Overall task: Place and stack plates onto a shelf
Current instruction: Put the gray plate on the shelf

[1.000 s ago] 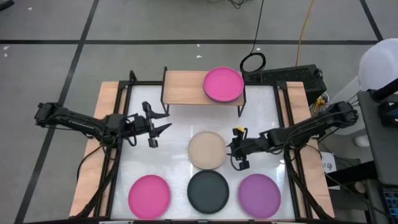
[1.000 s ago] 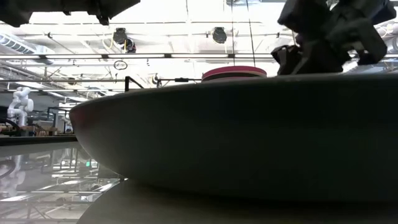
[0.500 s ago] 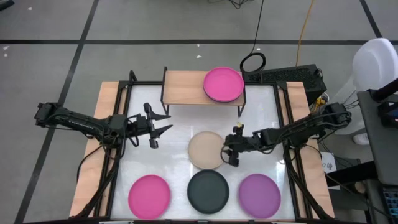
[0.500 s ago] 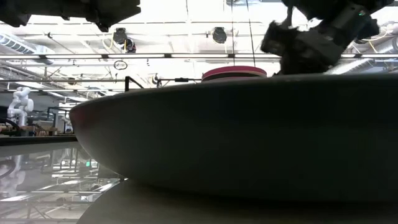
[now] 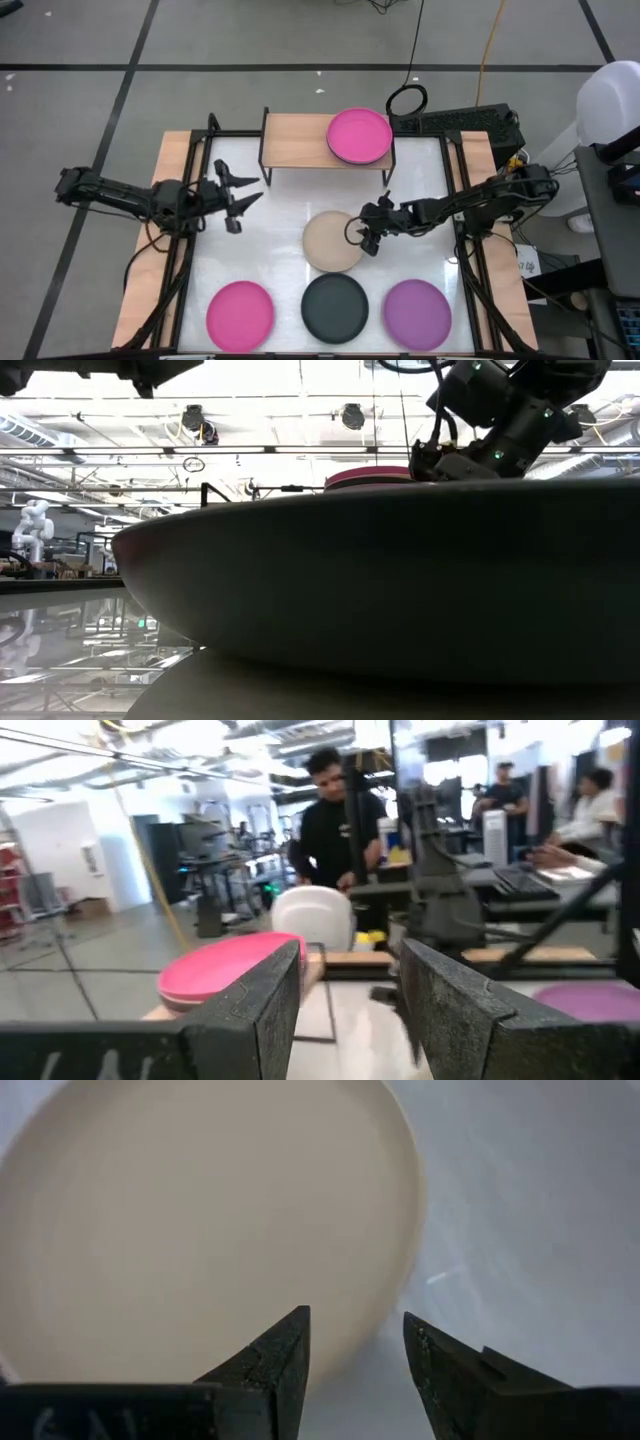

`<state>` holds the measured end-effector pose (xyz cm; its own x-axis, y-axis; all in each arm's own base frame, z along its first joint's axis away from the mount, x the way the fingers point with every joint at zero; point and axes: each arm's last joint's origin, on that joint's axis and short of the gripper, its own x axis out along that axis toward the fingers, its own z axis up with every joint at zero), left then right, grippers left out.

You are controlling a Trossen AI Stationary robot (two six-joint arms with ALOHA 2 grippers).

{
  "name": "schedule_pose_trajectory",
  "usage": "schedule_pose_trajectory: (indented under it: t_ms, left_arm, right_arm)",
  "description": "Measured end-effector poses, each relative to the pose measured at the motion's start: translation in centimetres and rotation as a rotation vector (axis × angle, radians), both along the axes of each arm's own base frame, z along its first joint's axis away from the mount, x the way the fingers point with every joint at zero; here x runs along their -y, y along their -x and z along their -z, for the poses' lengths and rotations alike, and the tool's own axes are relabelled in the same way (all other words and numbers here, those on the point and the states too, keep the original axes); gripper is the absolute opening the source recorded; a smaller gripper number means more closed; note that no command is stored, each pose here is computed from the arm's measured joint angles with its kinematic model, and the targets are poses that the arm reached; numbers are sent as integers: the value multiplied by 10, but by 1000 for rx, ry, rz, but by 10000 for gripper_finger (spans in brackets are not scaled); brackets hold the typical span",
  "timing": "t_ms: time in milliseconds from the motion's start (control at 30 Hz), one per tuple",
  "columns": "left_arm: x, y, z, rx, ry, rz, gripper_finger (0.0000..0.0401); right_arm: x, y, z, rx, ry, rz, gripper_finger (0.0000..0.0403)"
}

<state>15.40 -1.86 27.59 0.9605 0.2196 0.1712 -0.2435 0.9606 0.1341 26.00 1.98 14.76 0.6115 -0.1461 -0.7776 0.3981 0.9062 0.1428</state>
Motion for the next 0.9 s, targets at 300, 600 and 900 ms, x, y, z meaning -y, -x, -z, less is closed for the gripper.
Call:
schedule_pose_trajectory:
  t_ms: [300, 600, 900]
  left_arm:
    - [6, 3, 0, -5, 10, 62, 177]
    - [20, 8, -12, 123, -53, 269, 177]
    - [17, 5, -2, 21, -19, 171, 177]
  right_arm:
    - [7, 0, 0, 2, -16, 39, 146]
    - [12, 0, 1, -4, -37, 49, 146]
    - [12, 4, 7, 8, -52, 65, 146]
